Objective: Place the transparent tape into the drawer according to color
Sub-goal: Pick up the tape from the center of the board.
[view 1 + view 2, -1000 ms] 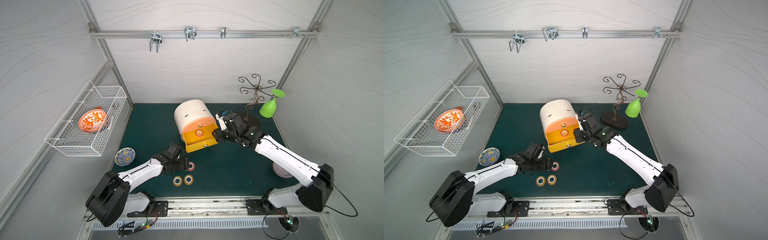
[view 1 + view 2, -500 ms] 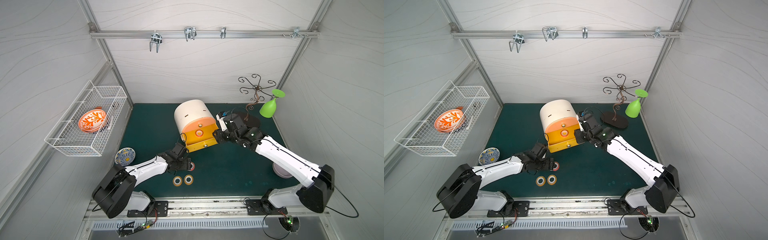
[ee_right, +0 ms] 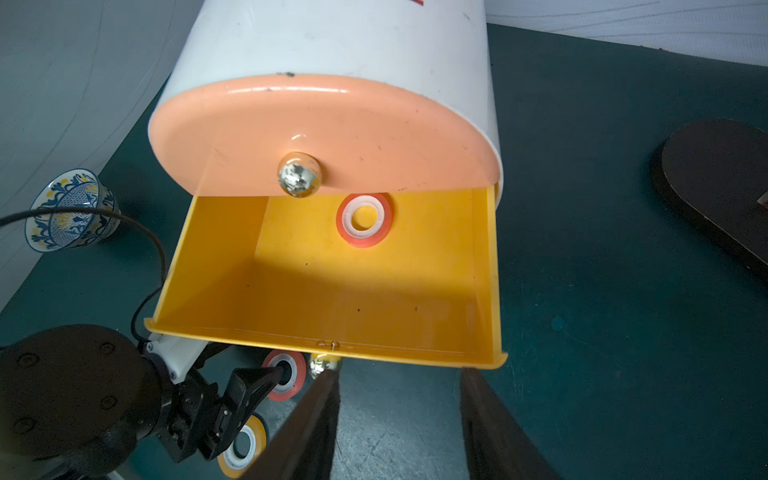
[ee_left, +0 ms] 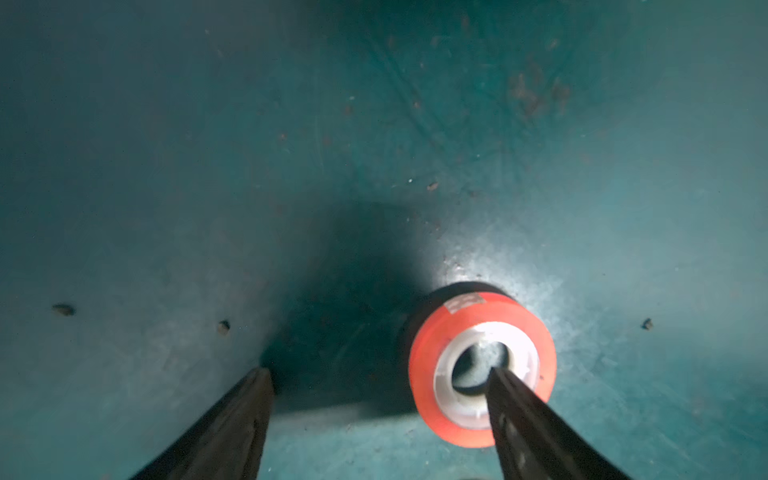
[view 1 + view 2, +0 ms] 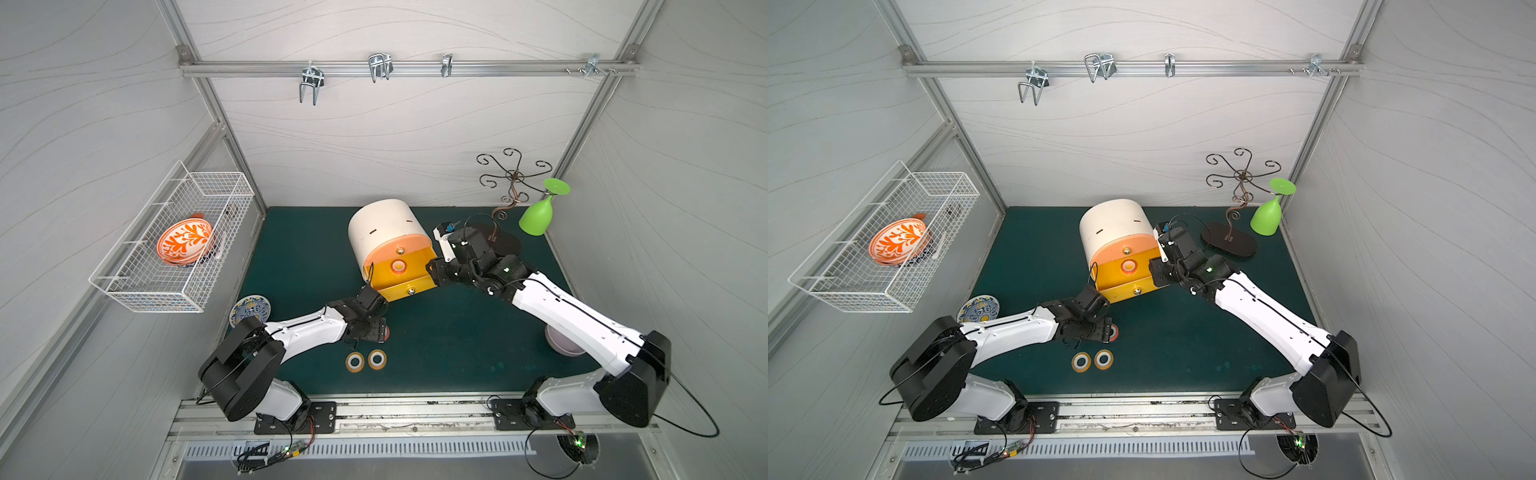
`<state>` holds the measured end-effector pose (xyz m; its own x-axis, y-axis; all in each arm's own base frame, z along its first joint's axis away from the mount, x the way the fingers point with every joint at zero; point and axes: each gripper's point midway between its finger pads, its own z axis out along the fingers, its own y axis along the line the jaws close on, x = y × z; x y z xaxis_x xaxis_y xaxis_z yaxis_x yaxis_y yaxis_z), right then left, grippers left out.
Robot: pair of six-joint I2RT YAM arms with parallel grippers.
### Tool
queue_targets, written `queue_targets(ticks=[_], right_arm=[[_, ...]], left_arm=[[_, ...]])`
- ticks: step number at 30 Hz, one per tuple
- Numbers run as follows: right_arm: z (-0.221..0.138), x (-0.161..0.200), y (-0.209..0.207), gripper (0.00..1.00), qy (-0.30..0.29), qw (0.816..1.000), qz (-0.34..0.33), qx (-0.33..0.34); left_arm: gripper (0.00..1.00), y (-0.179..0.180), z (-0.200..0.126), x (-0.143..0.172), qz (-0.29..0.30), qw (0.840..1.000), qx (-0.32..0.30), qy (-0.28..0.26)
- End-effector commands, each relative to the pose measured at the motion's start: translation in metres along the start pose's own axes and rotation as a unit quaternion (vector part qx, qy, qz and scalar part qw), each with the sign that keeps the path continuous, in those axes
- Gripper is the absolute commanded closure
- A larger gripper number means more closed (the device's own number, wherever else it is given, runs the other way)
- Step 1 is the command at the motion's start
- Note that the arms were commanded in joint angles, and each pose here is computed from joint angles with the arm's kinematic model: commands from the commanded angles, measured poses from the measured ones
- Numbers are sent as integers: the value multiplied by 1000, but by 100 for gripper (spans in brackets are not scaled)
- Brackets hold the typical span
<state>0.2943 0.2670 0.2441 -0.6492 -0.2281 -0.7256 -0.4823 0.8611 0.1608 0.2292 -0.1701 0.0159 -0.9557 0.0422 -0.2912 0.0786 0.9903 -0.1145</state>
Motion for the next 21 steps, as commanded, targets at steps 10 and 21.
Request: queue_targets(ticks=[10,21], right_arm=[[-11,-7,-4,49,-17,1000,0,4],[-14,-8,-4,48,-19,1000,0,2]], left_arm=[[16,25,5,16,20,996,-72,46],[16,38,-2,22,17,993,-101,51]])
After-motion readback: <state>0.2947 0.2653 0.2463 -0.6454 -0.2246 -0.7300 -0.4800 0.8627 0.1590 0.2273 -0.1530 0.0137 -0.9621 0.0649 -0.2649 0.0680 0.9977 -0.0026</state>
